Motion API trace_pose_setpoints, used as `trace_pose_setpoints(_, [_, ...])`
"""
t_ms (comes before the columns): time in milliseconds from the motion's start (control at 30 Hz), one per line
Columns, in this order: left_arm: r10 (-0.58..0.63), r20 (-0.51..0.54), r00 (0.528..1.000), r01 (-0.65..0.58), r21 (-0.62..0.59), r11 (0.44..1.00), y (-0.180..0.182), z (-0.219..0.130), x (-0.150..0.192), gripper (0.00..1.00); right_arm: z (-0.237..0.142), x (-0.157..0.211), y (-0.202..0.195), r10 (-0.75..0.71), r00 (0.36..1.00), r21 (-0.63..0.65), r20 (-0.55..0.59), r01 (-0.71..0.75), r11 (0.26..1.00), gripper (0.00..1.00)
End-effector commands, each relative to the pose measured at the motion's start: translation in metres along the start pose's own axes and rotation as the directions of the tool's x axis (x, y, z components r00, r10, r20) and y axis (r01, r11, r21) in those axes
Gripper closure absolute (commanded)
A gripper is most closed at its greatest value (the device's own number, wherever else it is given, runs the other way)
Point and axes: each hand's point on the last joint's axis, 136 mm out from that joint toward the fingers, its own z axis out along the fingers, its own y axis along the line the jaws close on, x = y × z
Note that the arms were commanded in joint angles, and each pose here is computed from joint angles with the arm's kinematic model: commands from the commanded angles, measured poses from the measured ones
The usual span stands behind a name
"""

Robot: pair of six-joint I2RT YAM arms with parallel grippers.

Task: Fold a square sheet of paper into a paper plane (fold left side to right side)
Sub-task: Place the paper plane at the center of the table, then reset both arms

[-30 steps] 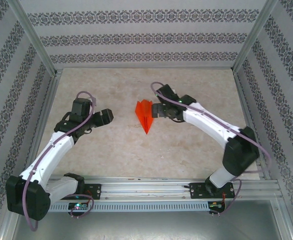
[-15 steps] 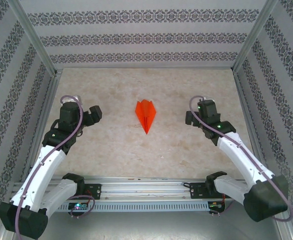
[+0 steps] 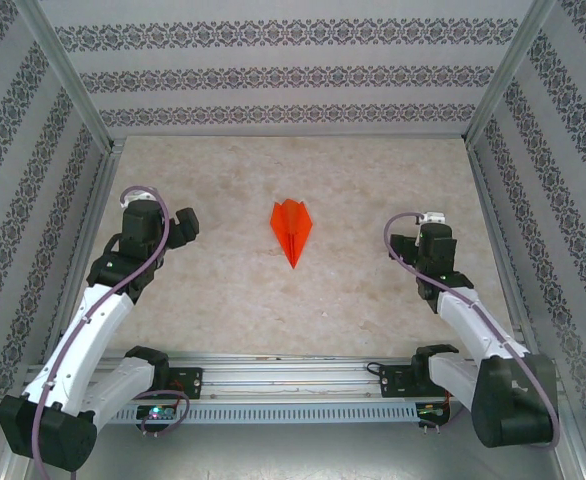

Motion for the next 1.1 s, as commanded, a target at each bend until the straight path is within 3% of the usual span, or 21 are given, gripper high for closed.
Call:
trace_pose_setpoints(0, [0.017, 0.03, 0.999, -0.016, -0.04, 0.999, 0.007, -0.005, -0.013, 0.06, 0.006, -0.03, 0.007, 0.009, 0.99, -0.053, 0.143, -0.001, 0.999, 0.02])
trace_pose_setpoints(200, [0.029, 0.032, 0.999, -0.028, -0.058, 0.998, 0.009, -0.004, -0.016, 0.06, 0.025, -0.034, 0.007, 0.074, 0.973, -0.097, 0.219, -0.053, 0.994, 0.02])
trace_pose_setpoints(400, [0.033, 0.036, 0.999, -0.031, -0.069, 0.997, 0.01, -0.004, -0.018, 0.06, 0.029, -0.044, 0.014, 0.051, 0.943, -0.136, 0.33, -0.006, 0.991, 0.02])
trace_pose_setpoints(767, [0.053, 0.021, 0.998, -0.051, -0.089, 0.995, 0.013, -0.002, -0.017, 0.05, 0.061, -0.037, 0.03, 0.039, 0.956, -0.205, 0.289, 0.022, 0.978, 0.02])
trace_pose_setpoints(1067, [0.189, 0.057, 0.98, -0.185, -0.076, 0.98, 0.004, 0.018, -0.029, 0.0, 0.061, -0.038, 0.03, 0.034, 0.955, -0.195, 0.295, 0.026, 0.98, 0.02])
